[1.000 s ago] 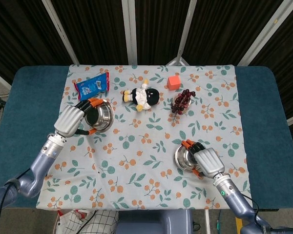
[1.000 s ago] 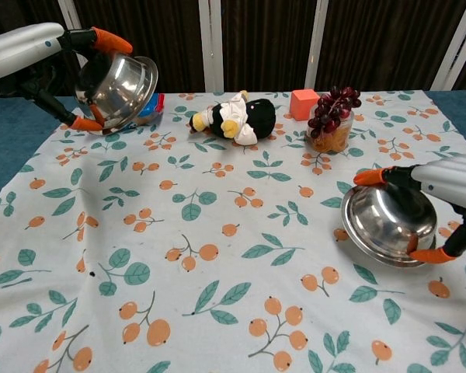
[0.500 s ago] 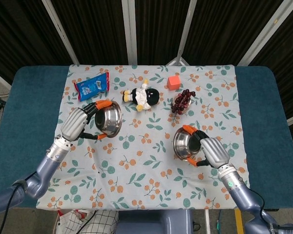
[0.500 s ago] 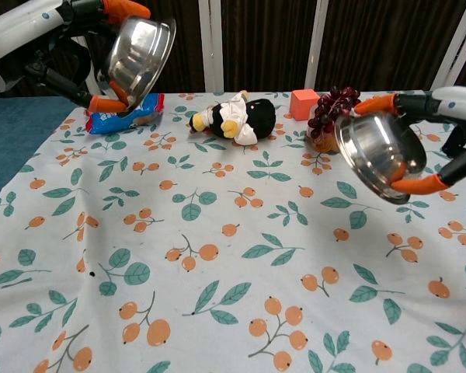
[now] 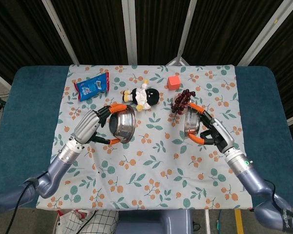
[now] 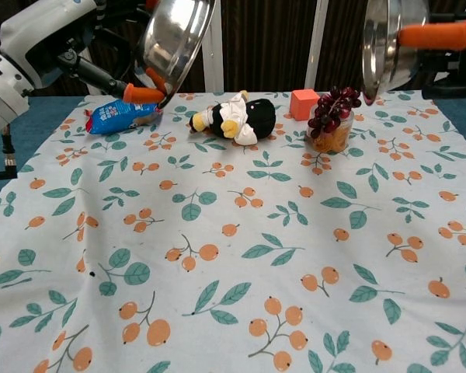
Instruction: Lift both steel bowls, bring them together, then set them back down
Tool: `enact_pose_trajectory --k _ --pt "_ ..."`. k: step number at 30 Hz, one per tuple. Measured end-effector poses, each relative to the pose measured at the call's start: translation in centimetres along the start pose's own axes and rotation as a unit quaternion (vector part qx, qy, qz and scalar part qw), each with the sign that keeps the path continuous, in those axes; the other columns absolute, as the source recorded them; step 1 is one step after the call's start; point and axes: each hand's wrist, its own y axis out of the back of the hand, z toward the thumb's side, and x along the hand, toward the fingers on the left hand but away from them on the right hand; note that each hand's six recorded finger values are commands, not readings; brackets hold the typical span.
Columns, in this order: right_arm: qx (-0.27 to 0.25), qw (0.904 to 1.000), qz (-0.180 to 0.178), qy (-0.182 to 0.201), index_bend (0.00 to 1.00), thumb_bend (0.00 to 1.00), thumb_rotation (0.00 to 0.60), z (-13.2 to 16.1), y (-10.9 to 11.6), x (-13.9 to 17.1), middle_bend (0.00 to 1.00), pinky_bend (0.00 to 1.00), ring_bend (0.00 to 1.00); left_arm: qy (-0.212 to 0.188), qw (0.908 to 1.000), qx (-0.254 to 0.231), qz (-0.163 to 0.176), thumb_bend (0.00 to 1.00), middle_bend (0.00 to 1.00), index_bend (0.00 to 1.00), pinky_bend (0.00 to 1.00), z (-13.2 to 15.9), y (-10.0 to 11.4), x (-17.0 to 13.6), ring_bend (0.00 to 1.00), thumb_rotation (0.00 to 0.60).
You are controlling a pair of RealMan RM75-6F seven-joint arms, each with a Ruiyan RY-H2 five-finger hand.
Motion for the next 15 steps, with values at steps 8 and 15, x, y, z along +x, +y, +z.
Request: enact_pose_trajectory --k 8,15 --pt "-0.089 0.9941 0.058 -0.018 0.95 0.34 0.6 2.6 -0.7 -1.3 0.83 1.0 0.89 -0.027 0.9995 -0.011 0.013 0.42 0.62 0.56 0.71 1.6 -0.4 1.3 0.51 0.6" --pt "-0.069 0.9915 0.1 -0.047 0.95 0.34 0.6 2.2 -2.8 -1.8 0.83 1.0 0.89 -0.056 0.9974 -0.023 0.039 0.42 0.62 0.56 0.71 3.2 -0.9 2.5 0.51 0.6"
